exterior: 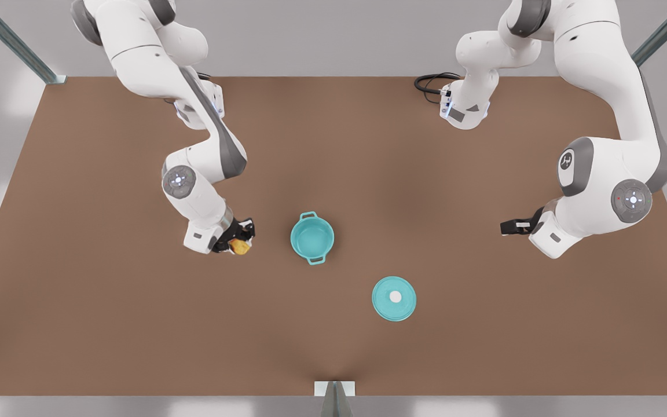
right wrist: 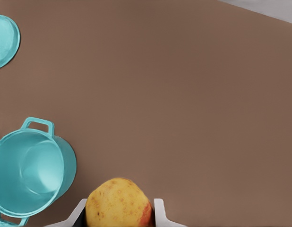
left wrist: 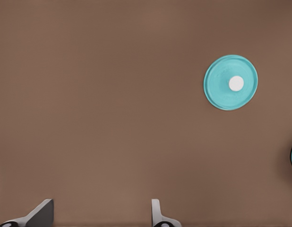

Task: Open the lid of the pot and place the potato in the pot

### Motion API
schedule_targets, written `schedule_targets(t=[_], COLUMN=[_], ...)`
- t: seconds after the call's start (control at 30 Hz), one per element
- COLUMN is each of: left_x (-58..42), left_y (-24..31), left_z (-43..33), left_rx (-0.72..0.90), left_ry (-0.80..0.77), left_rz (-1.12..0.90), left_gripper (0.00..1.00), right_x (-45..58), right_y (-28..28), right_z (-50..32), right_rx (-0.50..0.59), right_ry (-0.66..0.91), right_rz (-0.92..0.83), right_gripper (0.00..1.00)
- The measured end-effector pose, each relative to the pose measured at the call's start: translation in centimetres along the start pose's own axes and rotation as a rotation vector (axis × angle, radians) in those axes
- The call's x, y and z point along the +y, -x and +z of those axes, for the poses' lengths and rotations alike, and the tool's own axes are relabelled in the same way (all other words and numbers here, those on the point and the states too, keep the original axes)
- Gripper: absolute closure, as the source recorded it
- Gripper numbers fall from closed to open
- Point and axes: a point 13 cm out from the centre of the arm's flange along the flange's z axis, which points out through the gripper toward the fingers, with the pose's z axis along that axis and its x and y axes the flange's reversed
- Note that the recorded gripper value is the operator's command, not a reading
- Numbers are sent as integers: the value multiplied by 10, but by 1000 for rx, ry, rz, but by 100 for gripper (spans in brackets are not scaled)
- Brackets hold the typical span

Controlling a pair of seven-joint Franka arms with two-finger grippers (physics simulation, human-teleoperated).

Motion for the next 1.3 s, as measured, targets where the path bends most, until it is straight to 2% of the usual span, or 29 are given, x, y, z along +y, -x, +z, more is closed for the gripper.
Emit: schedule_targets(t=[0.27, 0.5, 0.9, 0.93, 0.97, 1.0, 1.1, 1.17, 1.23, 1.3], left_x=[-1, -2, -2, -2, -2, -3, -3, -3, -3, -3], left_y=[0, 0, 1, 1, 1, 1, 1, 1, 1, 1], left_z=[1, 1, -5, -5, -5, -5, -5, -5, -5, -5], left_rx=[2, 2, -11, -11, -11, -11, -11, -11, -11, -11], left_ry=[0, 0, -1, -1, -1, -1, 0, 0, 0, 0], left_rz=[14, 24, 46, 49, 51, 54, 59, 62, 65, 67], left_gripper=[0, 0, 0, 0, 0, 0, 0, 0, 0, 0], right_x=[109, 148, 163, 168, 169, 170, 169, 131, 13, -115], right_y=[22, 19, 13, 11, 10, 10, 10, 27, 54, 42], right_z=[69, 123, 129, 130, 130, 130, 130, 108, 33, -38], right_rx=[61, 79, 68, 71, 71, 71, 70, 37, -30, -43], right_ry=[26, -2, -8, -8, -11, -13, -18, -28, -92, -191], right_rz=[-82, -78, 22, 24, 30, 37, 63, 122, 233, 331], right_gripper=[50, 49, 47, 31, 11, 4, 2, 0, 0, 0])
